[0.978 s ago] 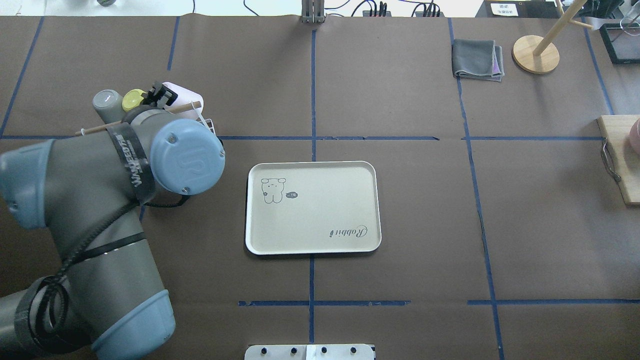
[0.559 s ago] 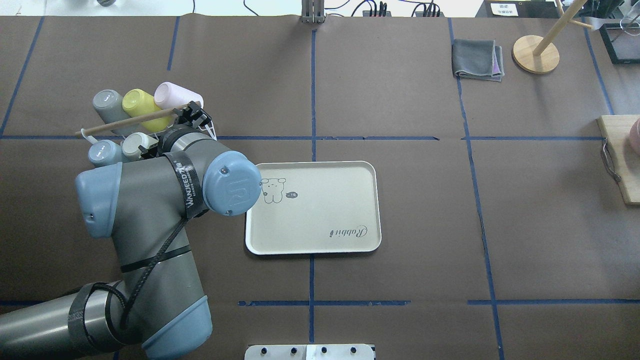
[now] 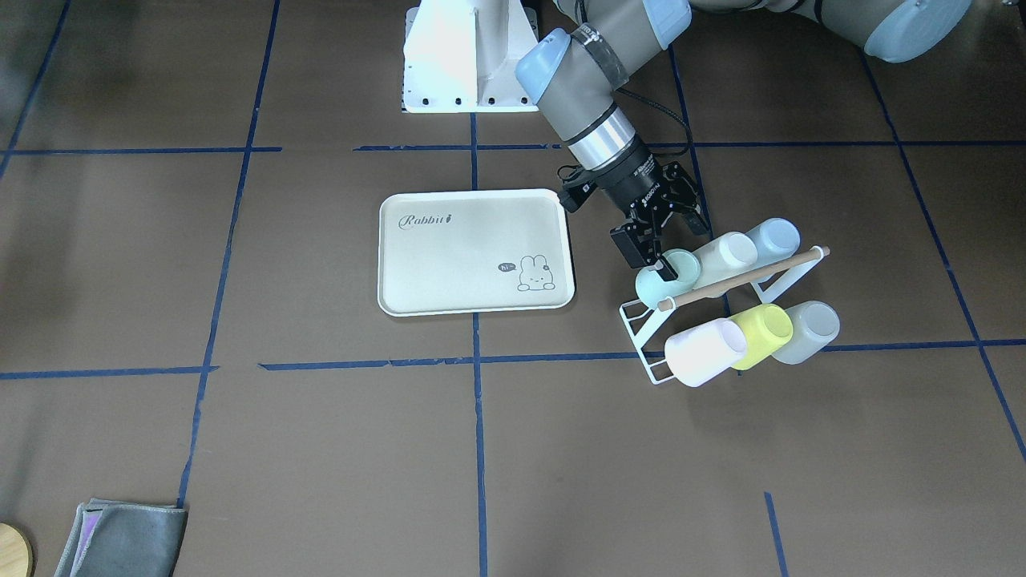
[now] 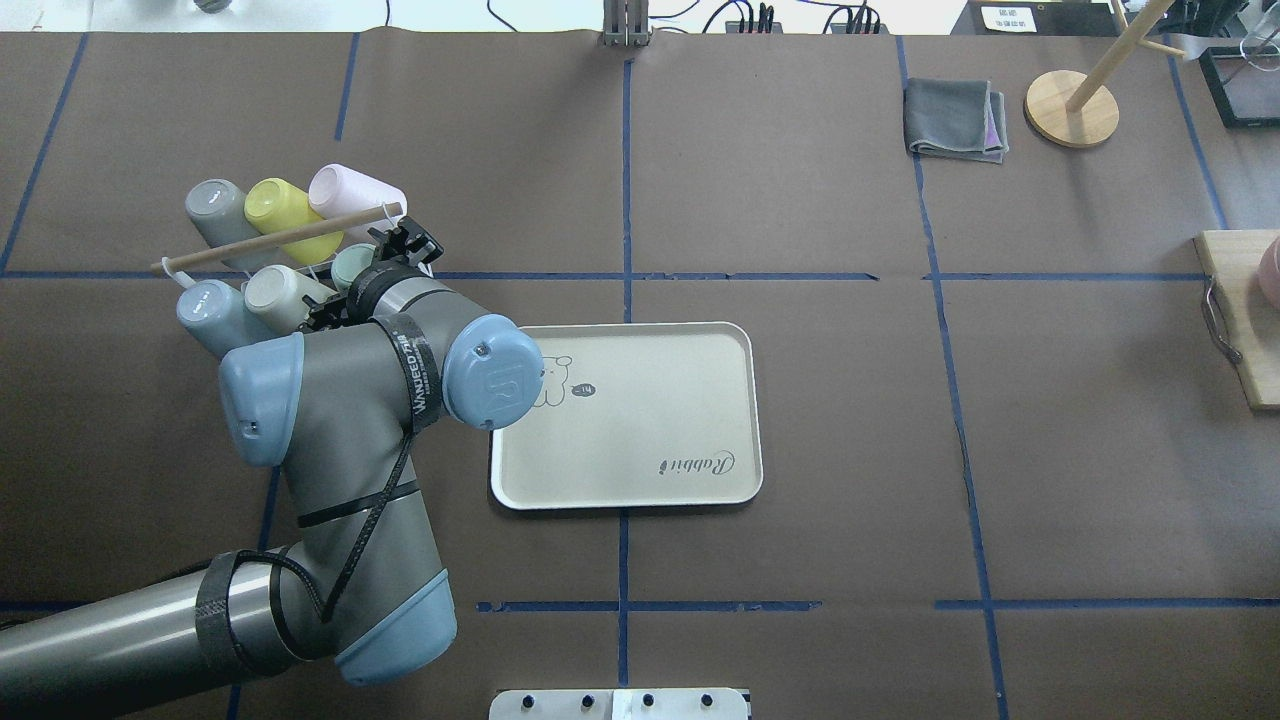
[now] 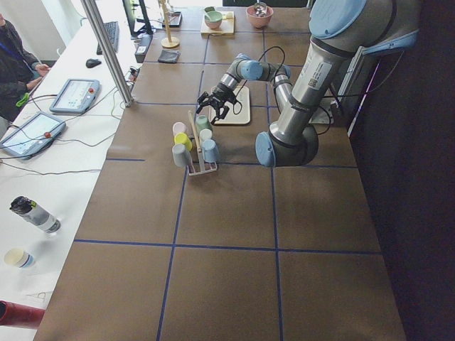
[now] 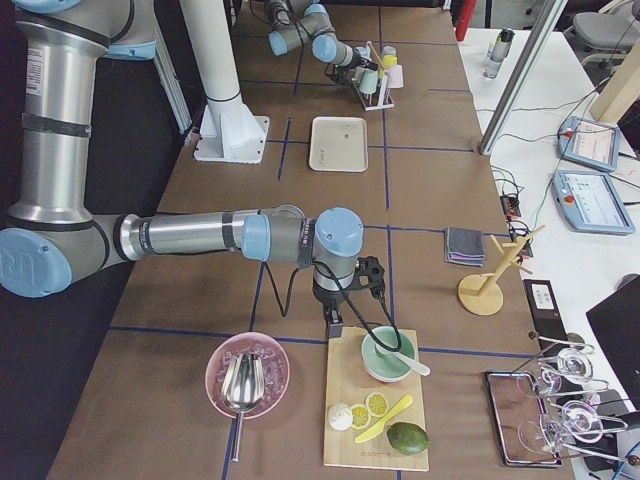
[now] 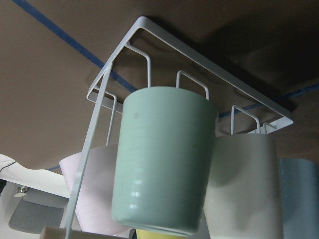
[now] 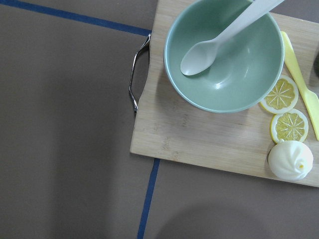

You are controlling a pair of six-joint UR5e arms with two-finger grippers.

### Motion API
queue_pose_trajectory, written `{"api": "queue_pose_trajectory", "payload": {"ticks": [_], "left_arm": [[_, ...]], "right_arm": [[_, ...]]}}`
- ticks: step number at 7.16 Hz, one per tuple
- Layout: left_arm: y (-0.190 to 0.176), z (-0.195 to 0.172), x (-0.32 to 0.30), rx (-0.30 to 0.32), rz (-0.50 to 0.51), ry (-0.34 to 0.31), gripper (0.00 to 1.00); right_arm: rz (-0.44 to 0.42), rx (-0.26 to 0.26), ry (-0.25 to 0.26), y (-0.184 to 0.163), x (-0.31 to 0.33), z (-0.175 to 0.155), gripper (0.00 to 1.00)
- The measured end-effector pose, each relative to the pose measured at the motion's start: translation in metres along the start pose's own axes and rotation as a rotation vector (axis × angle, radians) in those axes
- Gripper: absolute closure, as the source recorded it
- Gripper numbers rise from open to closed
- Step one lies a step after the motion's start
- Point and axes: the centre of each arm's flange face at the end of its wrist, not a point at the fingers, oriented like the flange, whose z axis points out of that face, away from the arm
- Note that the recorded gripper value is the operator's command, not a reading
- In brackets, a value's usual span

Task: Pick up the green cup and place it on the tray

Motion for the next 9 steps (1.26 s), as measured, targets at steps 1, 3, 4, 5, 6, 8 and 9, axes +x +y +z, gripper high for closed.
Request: {"api": "queue_pose_trajectory", "payload": {"ticks": [1, 3, 4, 5, 6, 8, 9], "left_arm": [[-0.008, 0.006, -0.003, 0.007, -0.008, -0.009, 0.00], [-0.025, 0.023, -0.006, 0.012, -0.016, -0.015, 0.00], [-0.031, 0.030, -0.003, 0.008, -0.015, -0.010, 0.00], [-0.037, 0.035, -0.001, 0.005, -0.015, -0.004, 0.06], [-0.041, 0.038, 0.000, 0.005, -0.026, -0.004, 0.07], [-0.048, 0.043, -0.001, 0.011, -0.056, -0.009, 0.15], [-0.051, 0.046, -0.001, 0.014, -0.064, -0.012, 0.15]], "right_arm": [[0.000, 0.000, 0.000, 0.000, 0.000, 0.000, 0.00], [0.000, 0.000, 0.000, 0.000, 0.000, 0.000, 0.00], [-0.001, 0.000, 0.000, 0.000, 0.000, 0.000, 0.00], [-0.001, -0.001, 0.000, 0.001, 0.000, 0.000, 0.00], [0.000, -0.001, 0.000, 0.001, 0.000, 0.001, 0.00], [0.001, -0.002, 0.000, 0.001, 0.001, 0.001, 0.00], [0.001, -0.003, 0.000, 0.001, 0.001, 0.001, 0.00]]}}
